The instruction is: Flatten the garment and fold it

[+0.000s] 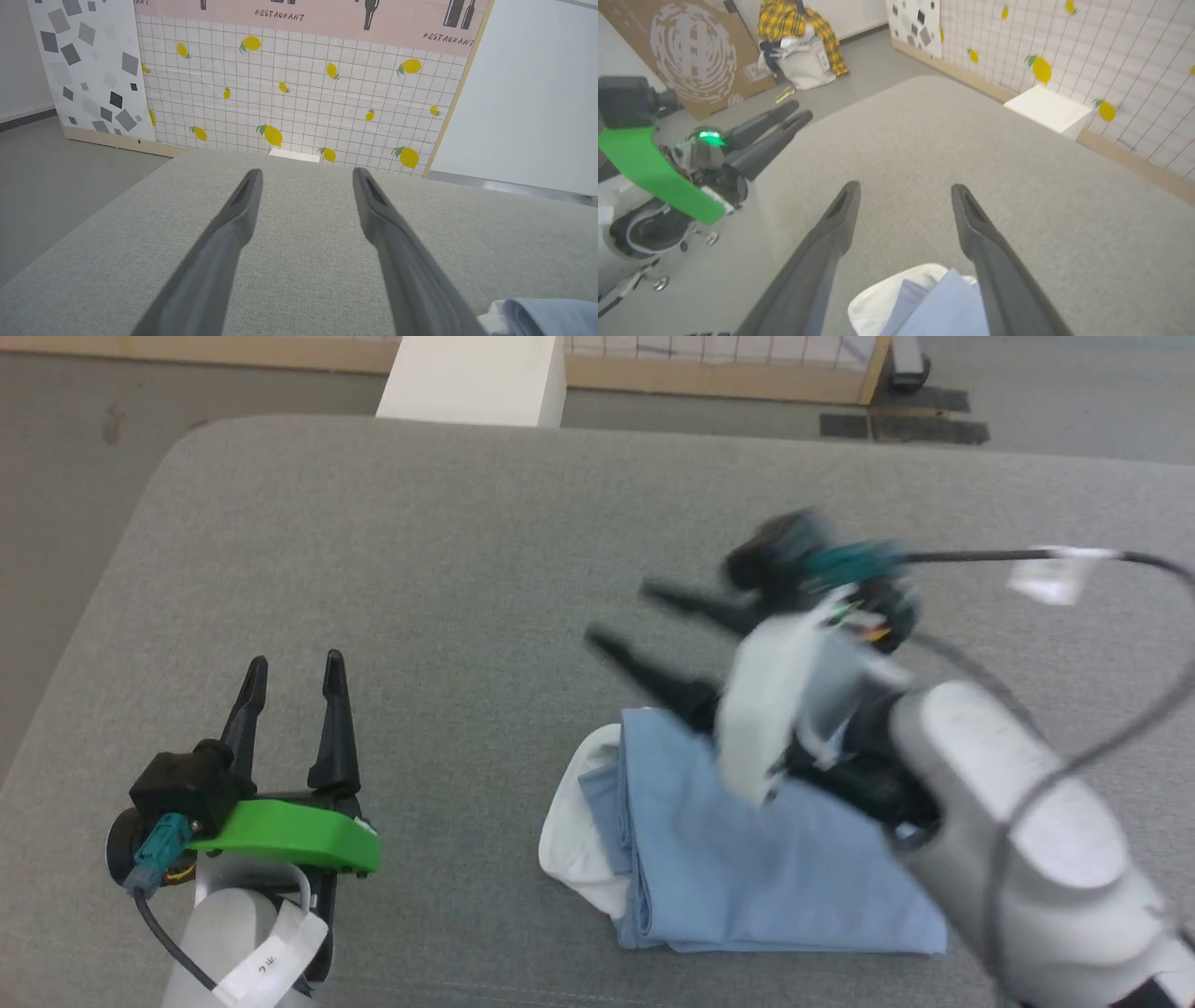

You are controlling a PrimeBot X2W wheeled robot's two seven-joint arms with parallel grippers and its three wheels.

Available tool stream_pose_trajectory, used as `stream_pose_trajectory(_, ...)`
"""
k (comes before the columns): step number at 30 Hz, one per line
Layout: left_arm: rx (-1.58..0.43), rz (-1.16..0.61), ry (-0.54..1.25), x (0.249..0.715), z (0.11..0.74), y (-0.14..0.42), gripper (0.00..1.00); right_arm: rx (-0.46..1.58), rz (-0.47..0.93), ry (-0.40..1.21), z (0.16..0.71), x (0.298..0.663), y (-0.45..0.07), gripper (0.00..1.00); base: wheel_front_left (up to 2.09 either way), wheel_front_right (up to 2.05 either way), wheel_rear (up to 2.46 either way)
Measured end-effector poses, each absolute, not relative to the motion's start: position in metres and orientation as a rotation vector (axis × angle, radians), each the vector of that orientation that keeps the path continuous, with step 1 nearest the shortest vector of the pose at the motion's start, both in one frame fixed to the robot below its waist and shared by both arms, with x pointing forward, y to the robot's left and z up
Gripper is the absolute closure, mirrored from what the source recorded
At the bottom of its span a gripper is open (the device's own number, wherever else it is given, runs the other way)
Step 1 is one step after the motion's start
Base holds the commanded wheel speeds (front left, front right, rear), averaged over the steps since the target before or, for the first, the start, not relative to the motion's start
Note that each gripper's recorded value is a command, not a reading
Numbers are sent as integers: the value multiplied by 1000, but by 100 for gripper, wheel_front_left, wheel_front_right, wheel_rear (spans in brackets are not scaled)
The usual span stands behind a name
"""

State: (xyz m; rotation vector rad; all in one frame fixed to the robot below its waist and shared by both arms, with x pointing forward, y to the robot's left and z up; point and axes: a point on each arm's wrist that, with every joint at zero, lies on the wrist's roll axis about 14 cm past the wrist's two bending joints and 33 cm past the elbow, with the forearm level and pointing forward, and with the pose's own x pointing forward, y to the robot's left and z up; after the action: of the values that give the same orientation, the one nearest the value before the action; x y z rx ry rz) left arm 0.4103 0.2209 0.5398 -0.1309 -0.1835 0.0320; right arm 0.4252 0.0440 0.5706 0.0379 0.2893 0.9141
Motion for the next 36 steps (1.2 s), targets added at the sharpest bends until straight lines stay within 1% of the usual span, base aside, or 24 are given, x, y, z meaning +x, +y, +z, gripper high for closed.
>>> stream_pose_trajectory(3, -130, 16, -203, 411, 547, 216, 0, 92, 791, 41, 623, 445, 3, 0, 0, 0, 0)
stream_pose_trajectory(6, -130, 2, -211, 411, 550, 210, 0, 149, 650, -169, 660, 452, -46, 0, 0, 0, 0)
stream_pose_trajectory(9, -134, -9, -211, 411, 550, 206, 0, 192, 473, -327, 678, 452, -107, 0, 0, 0, 0)
stream_pose_trajectory(13, -139, -26, -220, 413, 553, 198, 0, 202, 273, -426, 675, 440, -173, 0, 0, 0, 0)
stream_pose_trajectory(18, -136, -44, -219, 416, 553, 190, 0, 164, 86, -440, 649, 420, -226, 0, 0, 0, 0)
stream_pose_trajectory(21, -126, -49, -208, 416, 550, 188, 0, 145, 15, -391, 622, 410, -242, 0, 0, 0, 0)
stream_pose_trajectory(23, -110, -53, -200, 416, 548, 186, 0, 141, -22, -331, 599, 403, -249, 0, 0, 0, 0)
stream_pose_trajectory(28, -104, -64, -177, 416, 540, 182, 0, 135, -68, -223, 558, 391, -257, 0, 0, 0, 0)
stream_pose_trajectory(36, -98, -79, -135, 415, 527, 176, 0, 137, -59, -94, 525, 390, -253, 0, 0, 0, 0)
